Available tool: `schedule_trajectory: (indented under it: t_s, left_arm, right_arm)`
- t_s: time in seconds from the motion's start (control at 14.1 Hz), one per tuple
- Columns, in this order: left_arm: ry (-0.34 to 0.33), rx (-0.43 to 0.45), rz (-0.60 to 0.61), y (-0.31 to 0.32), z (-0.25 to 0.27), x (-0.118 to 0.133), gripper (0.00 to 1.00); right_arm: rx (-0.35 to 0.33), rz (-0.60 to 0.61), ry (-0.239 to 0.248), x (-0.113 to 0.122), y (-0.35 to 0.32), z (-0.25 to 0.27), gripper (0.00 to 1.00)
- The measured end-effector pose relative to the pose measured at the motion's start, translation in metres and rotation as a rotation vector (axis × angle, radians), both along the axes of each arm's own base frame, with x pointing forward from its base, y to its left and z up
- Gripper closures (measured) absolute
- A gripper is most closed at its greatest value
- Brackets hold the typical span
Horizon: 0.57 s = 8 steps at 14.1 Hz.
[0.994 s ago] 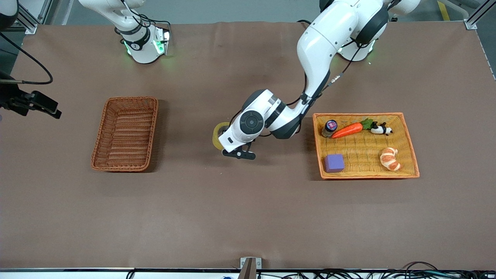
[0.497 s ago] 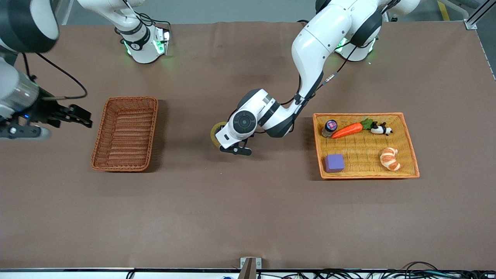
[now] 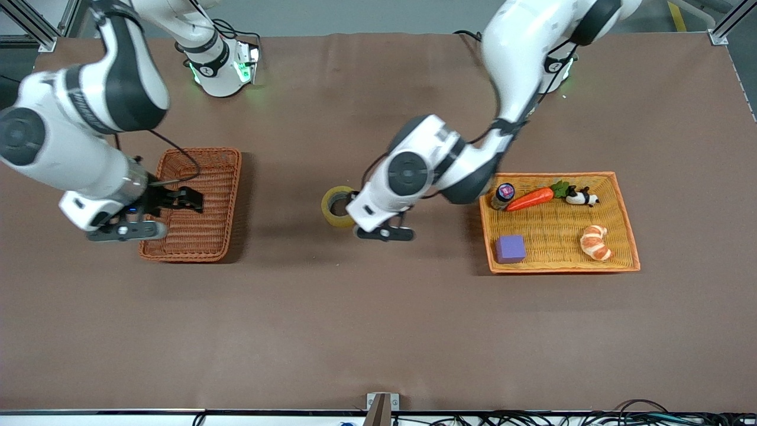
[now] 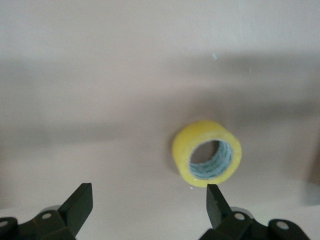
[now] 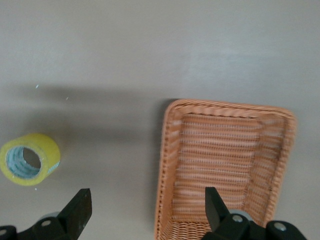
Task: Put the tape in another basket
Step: 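Set the tape down with the left gripper while the right gripper approaches, then grasp the tape with the right gripper while the left gripper withdraws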
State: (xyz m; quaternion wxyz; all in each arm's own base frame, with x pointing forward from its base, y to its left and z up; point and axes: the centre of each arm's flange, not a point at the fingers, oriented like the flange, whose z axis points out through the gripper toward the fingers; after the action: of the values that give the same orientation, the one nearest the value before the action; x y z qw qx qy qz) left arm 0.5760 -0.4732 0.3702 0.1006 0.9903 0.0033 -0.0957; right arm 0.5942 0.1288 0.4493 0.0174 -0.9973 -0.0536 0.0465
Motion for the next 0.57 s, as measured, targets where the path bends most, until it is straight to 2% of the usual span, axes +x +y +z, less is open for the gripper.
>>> schedule_trajectory:
  t_s: [0.14, 0.21, 0.43, 0.57]
  left_arm:
    - [-0.033, 0.001, 0.020, 0.071, 0.043, 0.022, 0.00]
    - [-0.051, 0.013, 0.025, 0.103, 0.060, 0.024, 0.00]
    - [-0.124, 0.035, 0.001, 0.193, 0.112, 0.020, 0.00]
    - [-0.171, 0.038, 0.034, 0.240, 0.148, 0.013, 0.00]
  right_arm:
    - [-0.003, 0.033, 0.005, -0.002, 0.048, -0.037, 0.00]
    - [-0.007, 0.024, 0.004, -0.002, 0.073, -0.059, 0.00]
    - [-0.024, -0.022, 0.004, -0.016, 0.148, -0.121, 0.00]
    - [-0.034, -0.047, 0.004, -0.034, 0.190, -0.140, 0.00]
